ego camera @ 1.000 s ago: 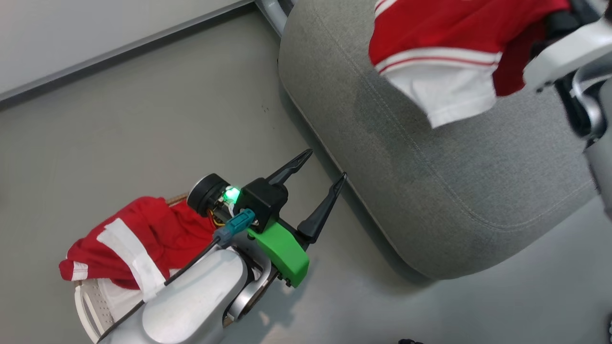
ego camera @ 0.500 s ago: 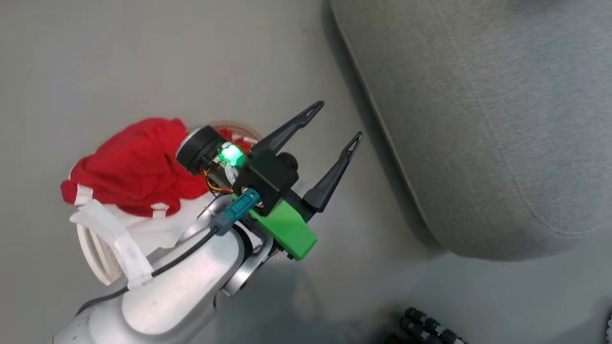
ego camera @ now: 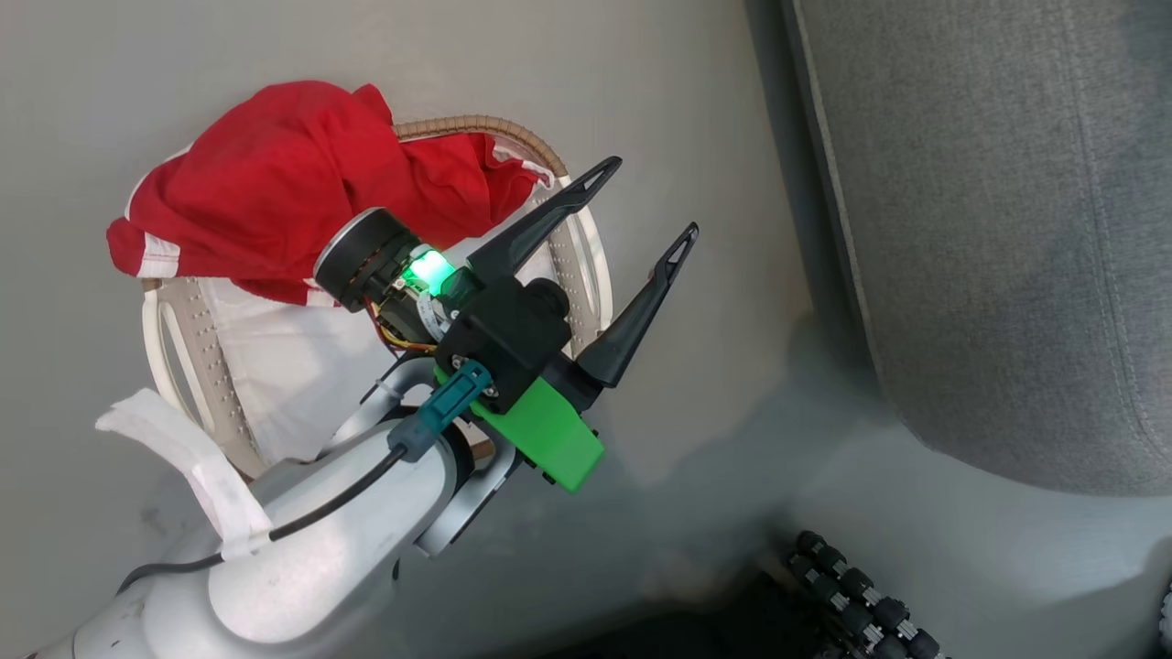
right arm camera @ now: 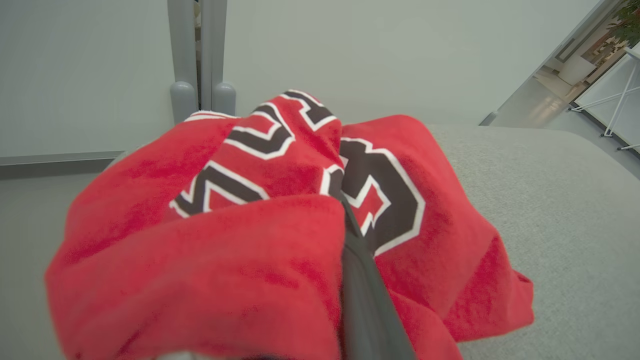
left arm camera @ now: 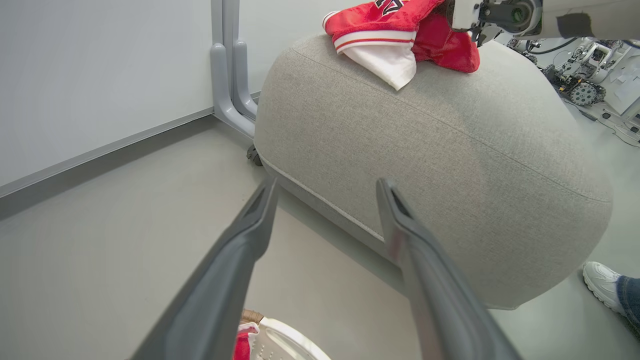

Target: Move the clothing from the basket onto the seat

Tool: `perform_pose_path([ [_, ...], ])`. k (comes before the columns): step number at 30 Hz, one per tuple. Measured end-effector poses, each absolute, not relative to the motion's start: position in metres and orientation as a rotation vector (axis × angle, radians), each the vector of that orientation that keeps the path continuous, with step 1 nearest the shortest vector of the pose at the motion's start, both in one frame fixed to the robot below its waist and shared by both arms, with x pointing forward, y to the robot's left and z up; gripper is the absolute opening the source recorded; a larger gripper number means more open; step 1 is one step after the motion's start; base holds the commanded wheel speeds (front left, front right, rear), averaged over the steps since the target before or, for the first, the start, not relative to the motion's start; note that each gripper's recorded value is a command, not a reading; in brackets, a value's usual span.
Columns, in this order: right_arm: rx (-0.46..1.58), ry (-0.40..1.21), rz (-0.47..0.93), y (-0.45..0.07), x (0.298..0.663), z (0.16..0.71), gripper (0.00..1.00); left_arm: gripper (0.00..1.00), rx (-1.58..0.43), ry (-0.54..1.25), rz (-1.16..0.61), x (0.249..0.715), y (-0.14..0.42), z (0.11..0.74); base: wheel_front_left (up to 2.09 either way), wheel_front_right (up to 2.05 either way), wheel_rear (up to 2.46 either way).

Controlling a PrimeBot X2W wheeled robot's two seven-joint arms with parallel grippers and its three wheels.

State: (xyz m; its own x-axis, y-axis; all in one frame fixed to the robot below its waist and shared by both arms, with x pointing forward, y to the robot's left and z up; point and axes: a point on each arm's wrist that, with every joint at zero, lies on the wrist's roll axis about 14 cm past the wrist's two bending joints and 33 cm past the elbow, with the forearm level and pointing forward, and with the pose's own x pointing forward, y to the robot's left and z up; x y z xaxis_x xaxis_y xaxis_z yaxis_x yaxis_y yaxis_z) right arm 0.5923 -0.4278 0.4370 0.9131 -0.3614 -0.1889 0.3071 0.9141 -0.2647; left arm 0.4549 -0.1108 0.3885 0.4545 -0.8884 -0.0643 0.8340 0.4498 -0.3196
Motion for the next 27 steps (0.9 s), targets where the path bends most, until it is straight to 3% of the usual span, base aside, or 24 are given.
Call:
perform_pose_path([
  [2,-0.223,0.272,-0.343,-0.424,0.590,0.419,0.00,1.00,-0.256,0.254,-1.070,0.455,-0.109,0.381,0.00,0.00,0.00],
  [3,-0.223,0.280,-0.343,-0.423,0.589,0.415,0.12,1.00,-0.257,0.257,-1.071,0.455,-0.109,0.379,0.00,0.00,0.00],
  [4,-0.221,0.281,-0.346,-0.423,0.588,0.413,0.40,1.00,-0.257,0.260,-1.071,0.455,-0.110,0.378,0.00,0.00,0.00],
  [5,-0.217,0.278,-0.350,-0.424,0.587,0.413,0.96,1.00,-0.258,0.260,-1.073,0.455,-0.111,0.378,0.00,0.00,0.00],
  [6,-0.215,0.279,-0.352,-0.424,0.585,0.413,1.00,1.00,-0.259,0.258,-1.075,0.455,-0.112,0.378,0.00,0.00,0.00],
  [15,-0.224,0.250,-0.305,-0.411,0.565,0.425,1.00,1.00,-0.257,0.229,-1.077,0.458,-0.115,0.392,0.00,0.00,0.00],
  [27,-0.219,0.218,-0.276,-0.400,0.495,0.445,1.00,1.00,-0.289,0.165,-1.061,0.448,-0.120,0.430,0.00,0.00,0.00],
])
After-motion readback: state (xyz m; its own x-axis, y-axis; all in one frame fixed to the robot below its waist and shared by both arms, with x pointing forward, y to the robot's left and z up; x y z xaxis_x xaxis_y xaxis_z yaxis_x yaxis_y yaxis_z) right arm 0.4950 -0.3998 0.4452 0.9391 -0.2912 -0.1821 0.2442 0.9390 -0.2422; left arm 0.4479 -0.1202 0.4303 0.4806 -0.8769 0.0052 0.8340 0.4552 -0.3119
